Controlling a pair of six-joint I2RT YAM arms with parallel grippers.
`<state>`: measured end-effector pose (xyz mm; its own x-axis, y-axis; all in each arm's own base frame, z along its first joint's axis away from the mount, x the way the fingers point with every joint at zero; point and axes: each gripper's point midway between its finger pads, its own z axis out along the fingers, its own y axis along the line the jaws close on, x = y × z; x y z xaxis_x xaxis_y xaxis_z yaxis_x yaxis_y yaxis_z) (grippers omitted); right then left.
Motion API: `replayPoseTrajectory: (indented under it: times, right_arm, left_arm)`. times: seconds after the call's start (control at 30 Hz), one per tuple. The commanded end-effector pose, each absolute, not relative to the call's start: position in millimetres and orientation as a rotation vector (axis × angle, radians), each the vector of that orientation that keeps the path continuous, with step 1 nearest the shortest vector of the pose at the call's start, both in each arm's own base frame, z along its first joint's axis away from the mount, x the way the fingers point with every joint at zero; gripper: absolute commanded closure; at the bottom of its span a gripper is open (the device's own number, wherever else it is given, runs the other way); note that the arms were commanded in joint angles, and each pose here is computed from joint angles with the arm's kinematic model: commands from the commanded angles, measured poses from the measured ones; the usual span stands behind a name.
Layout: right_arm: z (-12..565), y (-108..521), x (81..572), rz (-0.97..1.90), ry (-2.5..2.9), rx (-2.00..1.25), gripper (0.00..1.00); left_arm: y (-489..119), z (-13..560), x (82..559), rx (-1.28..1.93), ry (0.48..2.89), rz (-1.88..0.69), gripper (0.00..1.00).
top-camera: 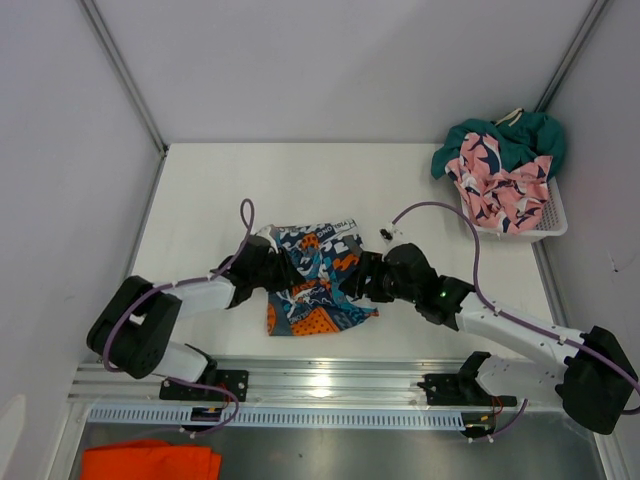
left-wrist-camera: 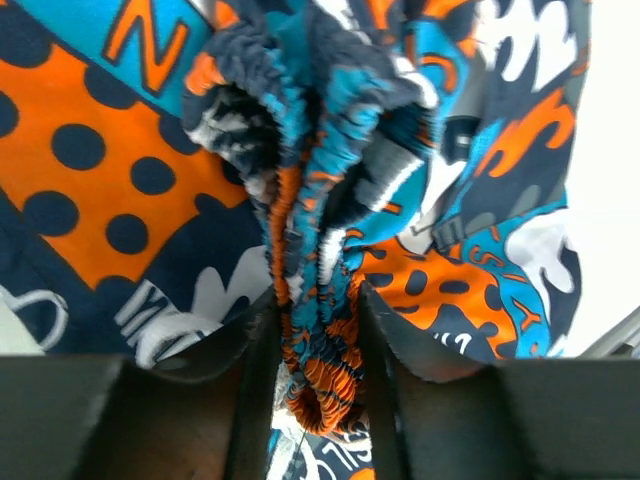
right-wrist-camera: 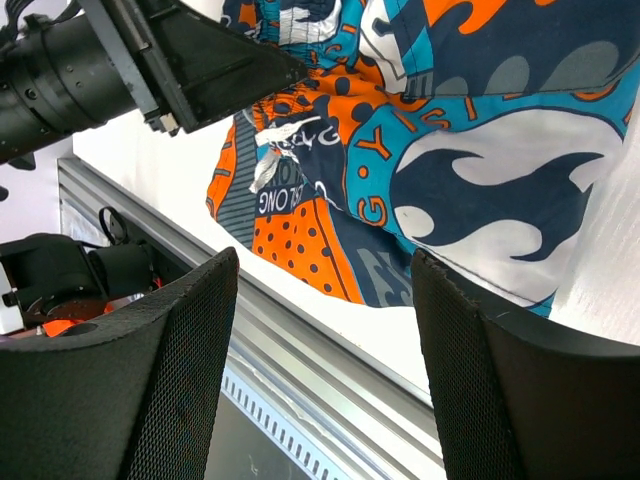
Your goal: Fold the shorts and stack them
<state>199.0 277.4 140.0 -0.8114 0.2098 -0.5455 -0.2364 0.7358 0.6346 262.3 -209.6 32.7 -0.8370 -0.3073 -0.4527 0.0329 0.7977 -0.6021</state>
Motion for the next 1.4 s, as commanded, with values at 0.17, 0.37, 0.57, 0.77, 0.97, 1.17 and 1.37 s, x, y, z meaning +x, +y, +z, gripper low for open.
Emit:
replayPoseTrajectory:
  times: [0.17,0.37,0.57,0.77,0.97,1.17,1.37]
  right_arm:
    - [148.3,277.6,203.3,0.967,2.280,-0.008,0.29]
    - [142.0,279.4,204.4,0.960,2.296,-0.004,0.29]
    - [139.3,281.6,204.4,0.964,2.301,-0.015,0.29]
    - [144.2,307.9,184.5,1.053,2.247,-0.210,0.33]
    - [130.5,344.6,181.5,1.062,2.207,-0.280,0.51]
    - [103.7,387.0,187.3,1.063,2.189,-0.270,0.86]
    - [88.5,424.2,195.6,1.027,2.145,-0.304,1.00]
  left_arm:
    - [-195.9,53.2,285.7,-0.191,2.362,-0.702,0.64]
    - [-183.9,73.3,289.4,-0.172,2.349,-0.601,0.79]
    - [-185.5,97.7,294.8,-0.144,2.314,-0.589,0.84]
    - [-182.5,93.2,299.9,-0.136,2.341,-0.532,0.85]
    - [-182.3,62.8,296.3,-0.150,2.401,-0.516,0.87]
    - [-180.4,46.9,293.0,-0.155,2.430,-0.502,0.88]
    - [-181.0,44.9,291.9,-0.153,2.433,-0.506,0.88]
